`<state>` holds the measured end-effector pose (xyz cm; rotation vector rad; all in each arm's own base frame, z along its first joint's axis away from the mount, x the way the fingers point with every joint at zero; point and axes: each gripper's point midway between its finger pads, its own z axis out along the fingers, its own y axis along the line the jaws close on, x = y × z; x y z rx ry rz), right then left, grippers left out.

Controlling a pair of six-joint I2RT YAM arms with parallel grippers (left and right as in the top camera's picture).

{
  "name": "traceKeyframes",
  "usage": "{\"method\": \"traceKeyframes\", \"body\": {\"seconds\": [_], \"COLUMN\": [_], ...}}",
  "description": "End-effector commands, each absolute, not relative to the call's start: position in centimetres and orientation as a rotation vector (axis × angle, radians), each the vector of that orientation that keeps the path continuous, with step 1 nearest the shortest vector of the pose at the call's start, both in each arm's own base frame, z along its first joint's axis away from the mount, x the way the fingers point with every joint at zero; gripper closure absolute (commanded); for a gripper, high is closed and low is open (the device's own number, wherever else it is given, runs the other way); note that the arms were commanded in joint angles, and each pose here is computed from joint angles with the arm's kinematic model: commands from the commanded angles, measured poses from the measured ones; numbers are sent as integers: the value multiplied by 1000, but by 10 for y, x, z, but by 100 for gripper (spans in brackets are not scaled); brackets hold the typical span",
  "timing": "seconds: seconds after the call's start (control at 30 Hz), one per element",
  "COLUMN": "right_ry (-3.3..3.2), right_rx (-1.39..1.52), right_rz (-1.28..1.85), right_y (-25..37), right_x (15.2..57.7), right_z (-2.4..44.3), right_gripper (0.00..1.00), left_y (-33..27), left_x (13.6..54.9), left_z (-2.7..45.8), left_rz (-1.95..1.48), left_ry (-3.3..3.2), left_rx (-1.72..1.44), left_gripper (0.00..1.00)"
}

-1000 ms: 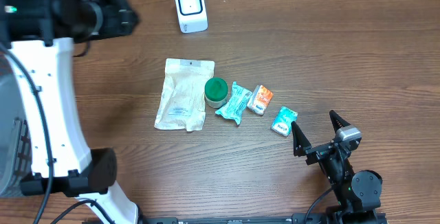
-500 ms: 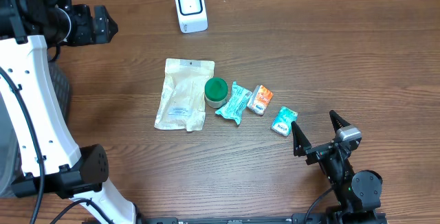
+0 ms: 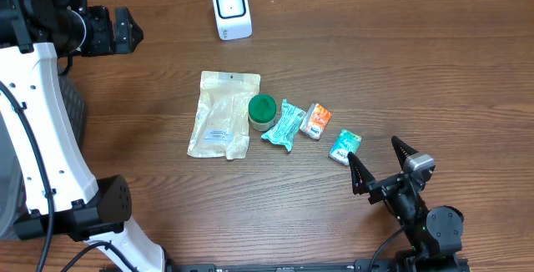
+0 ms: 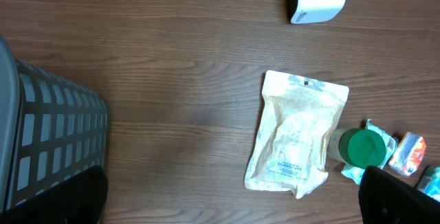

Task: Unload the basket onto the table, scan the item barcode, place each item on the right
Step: 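Withdraw the left gripper and move the right gripper toward the teal box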

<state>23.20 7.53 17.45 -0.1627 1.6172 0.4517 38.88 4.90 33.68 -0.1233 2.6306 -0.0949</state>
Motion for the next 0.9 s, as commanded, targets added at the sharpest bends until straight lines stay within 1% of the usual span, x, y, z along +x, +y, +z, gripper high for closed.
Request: {"method": "traceKeyframes", "body": {"seconds": [0.0,0.33,0.47,0.57,0.7,0.87], "right_ry": [1561,1701,1797,1928,2118,2384], "right_rx": [-130,-123,-106,-78,-39,19], "right_rz": [537,582,585,586,587,588], "right_y": [79,84,84,85,87,90], "right_x": [224,214,219,234,249,265], "right_z": [217,249,263,270,267,246], "right_gripper": [0,0,0,0,0,0], "left_y": [51,51,51,51,51,51], "left_x": [388,388,388,388,388,388], "left_z": [334,334,334,334,334,334], "left_rz": [-84,-85,-84,-85,-85,-85], "left_ry": [2640,2640,2640,2640,2640,2640], "left_rx": [-105,-106,-105,-105,-106,-105], "left_gripper": [1,1,0,0,1,0]}}
